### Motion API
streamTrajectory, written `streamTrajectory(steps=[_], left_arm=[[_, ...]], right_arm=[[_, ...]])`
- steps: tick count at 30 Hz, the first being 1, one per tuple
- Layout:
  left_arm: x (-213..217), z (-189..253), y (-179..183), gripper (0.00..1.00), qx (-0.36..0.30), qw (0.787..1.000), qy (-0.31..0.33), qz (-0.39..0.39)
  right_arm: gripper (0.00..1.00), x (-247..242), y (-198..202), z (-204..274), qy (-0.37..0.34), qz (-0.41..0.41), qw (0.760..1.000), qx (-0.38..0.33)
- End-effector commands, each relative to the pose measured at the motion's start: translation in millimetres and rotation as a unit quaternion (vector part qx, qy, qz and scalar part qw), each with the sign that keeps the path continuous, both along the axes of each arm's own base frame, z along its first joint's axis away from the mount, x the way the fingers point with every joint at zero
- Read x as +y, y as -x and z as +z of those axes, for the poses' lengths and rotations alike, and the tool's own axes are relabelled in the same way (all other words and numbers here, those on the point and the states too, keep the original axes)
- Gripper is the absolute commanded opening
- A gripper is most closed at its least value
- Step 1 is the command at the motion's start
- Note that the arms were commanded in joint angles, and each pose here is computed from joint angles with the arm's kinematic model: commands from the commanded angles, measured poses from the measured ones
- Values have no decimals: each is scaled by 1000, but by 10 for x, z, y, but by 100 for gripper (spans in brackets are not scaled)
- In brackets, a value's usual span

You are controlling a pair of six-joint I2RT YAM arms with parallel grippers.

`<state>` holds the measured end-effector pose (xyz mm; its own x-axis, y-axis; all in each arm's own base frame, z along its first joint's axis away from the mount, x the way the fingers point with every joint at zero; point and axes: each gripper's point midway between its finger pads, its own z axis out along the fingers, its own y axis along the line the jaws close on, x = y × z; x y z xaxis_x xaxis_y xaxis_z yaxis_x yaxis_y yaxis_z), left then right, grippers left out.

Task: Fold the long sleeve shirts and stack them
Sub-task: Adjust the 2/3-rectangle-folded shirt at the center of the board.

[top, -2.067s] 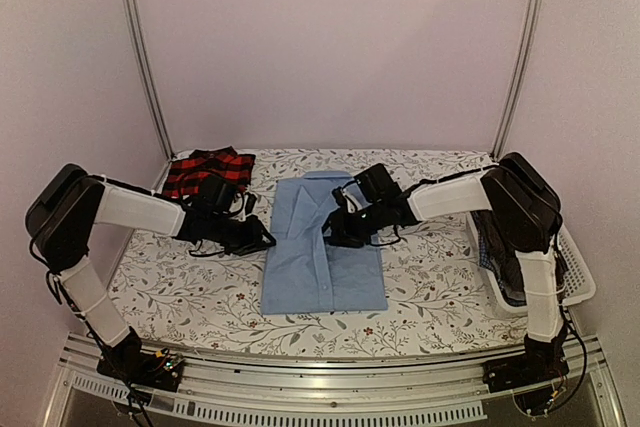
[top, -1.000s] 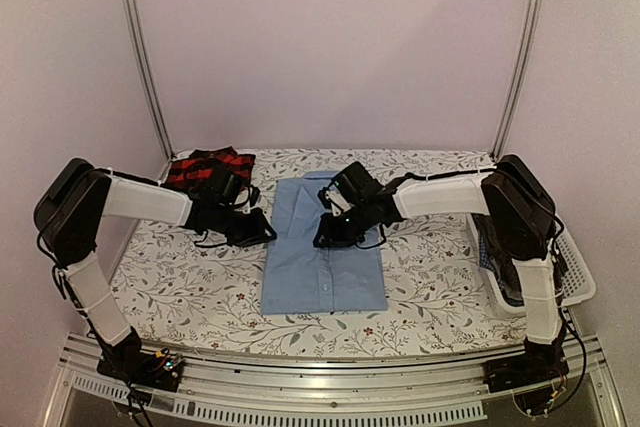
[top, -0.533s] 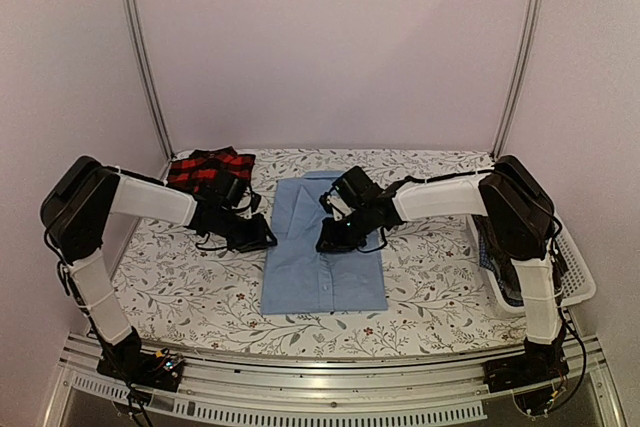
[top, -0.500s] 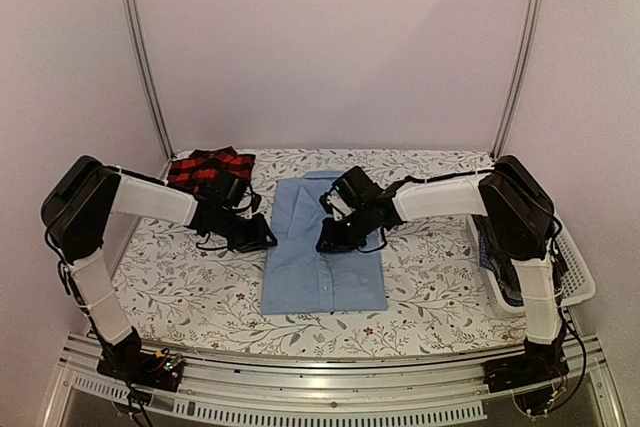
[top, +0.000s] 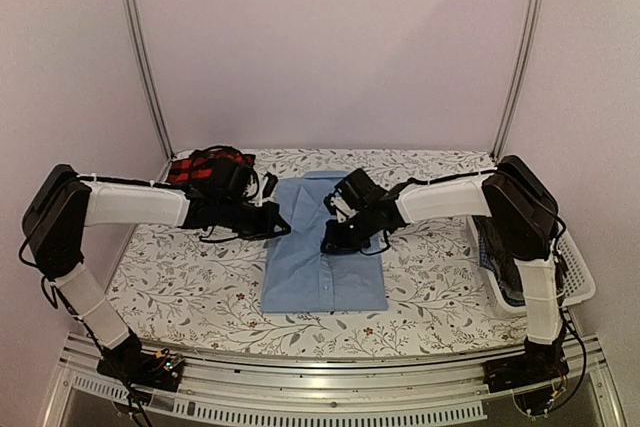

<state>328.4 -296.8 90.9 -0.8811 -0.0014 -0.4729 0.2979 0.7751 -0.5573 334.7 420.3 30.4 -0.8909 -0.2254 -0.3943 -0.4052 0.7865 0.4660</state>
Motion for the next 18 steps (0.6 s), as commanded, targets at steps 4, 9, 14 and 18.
streamTrajectory(steps=[4,9,14,18], left_arm=[[-419,505,581,0,-72,986,60,-135],[-571,364,1018,0,-48,975,63,-209],[-674,120,1358,0,-5,966,48,-256],[-681,-35,1475,0,17,962,36,-269]], right_arm=[[19,-304,-160,482,-27,-58,997,-48],[19,-504,-129,631,-33,-91,993,-63],[19,-636,-82,720,-37,-112,991,-70],[19,-684,-34,718,-36,-115,990,-67]])
